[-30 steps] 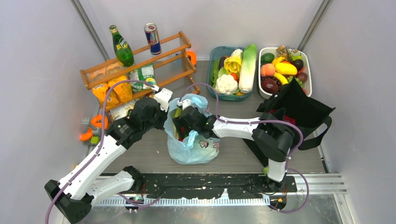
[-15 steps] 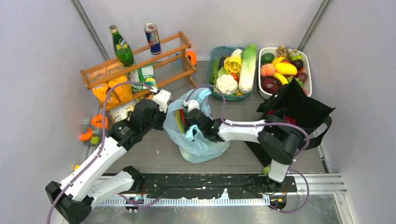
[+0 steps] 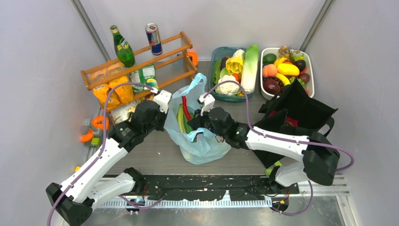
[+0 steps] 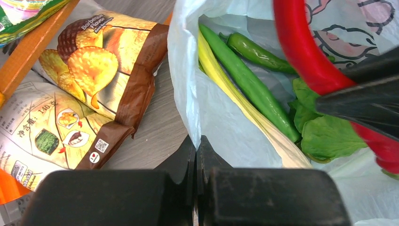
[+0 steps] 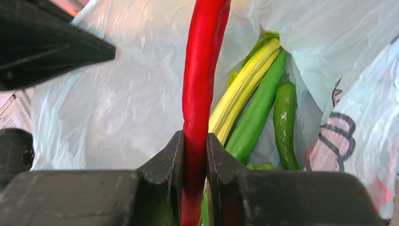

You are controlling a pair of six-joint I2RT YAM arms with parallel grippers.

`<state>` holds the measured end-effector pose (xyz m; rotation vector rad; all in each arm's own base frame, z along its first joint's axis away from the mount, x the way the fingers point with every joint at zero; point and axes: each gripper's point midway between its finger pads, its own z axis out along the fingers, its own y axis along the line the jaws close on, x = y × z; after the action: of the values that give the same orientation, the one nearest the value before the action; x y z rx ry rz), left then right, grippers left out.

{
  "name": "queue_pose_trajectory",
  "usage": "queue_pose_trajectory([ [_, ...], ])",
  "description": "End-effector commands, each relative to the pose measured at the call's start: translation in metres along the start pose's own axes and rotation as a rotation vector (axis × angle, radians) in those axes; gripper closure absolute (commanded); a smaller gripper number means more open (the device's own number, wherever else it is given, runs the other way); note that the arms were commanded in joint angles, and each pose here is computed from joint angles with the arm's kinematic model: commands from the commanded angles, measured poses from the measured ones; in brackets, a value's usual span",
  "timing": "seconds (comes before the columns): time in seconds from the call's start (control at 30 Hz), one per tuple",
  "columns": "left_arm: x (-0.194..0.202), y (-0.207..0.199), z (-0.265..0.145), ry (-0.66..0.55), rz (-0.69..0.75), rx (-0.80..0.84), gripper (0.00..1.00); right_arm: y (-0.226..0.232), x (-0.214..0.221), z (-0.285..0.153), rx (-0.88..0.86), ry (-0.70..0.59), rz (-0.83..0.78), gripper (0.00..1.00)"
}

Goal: Untie the knot of the grocery bags and take out the mixed food
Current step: Pick up the fake vegetable from the takeout bag.

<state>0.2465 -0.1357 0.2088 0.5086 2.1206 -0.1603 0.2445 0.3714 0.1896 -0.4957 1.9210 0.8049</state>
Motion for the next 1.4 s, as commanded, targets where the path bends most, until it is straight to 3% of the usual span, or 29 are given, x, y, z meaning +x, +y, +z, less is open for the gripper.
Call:
queue_pose_trajectory([
  [0.0,-0.013,0.011,-0.001,-0.057,-0.011,-0.058,1.00,0.018,-0.027,-0.023,-0.114,-0.112,-0.028,0.95],
  [0.4,-0.006,0.025,0.006,-0.004,-0.070,-0.118,1.00,0.040,-0.028,-0.073,-0.311,-0.167,-0.186,0.95],
  [0.6,-0.005,0.018,0.008,0.000,-0.071,-0.063,1.00,0.047,-0.074,-0.104,-0.329,-0.363,-0.154,0.95],
  [0.83,-0.010,0.009,0.005,-0.045,-0.034,0.005,1.00,0.047,-0.160,-0.111,-0.233,-0.635,-0.059,0.95],
  [1.17,-0.007,0.017,0.006,-0.029,-0.026,-0.044,1.00,0.040,-0.212,-0.141,-0.121,-0.776,-0.157,0.95],
  [1.37,-0.002,0.050,0.000,0.005,-0.037,-0.233,1.00,0.012,-0.241,-0.152,0.080,-0.783,-0.171,0.95],
])
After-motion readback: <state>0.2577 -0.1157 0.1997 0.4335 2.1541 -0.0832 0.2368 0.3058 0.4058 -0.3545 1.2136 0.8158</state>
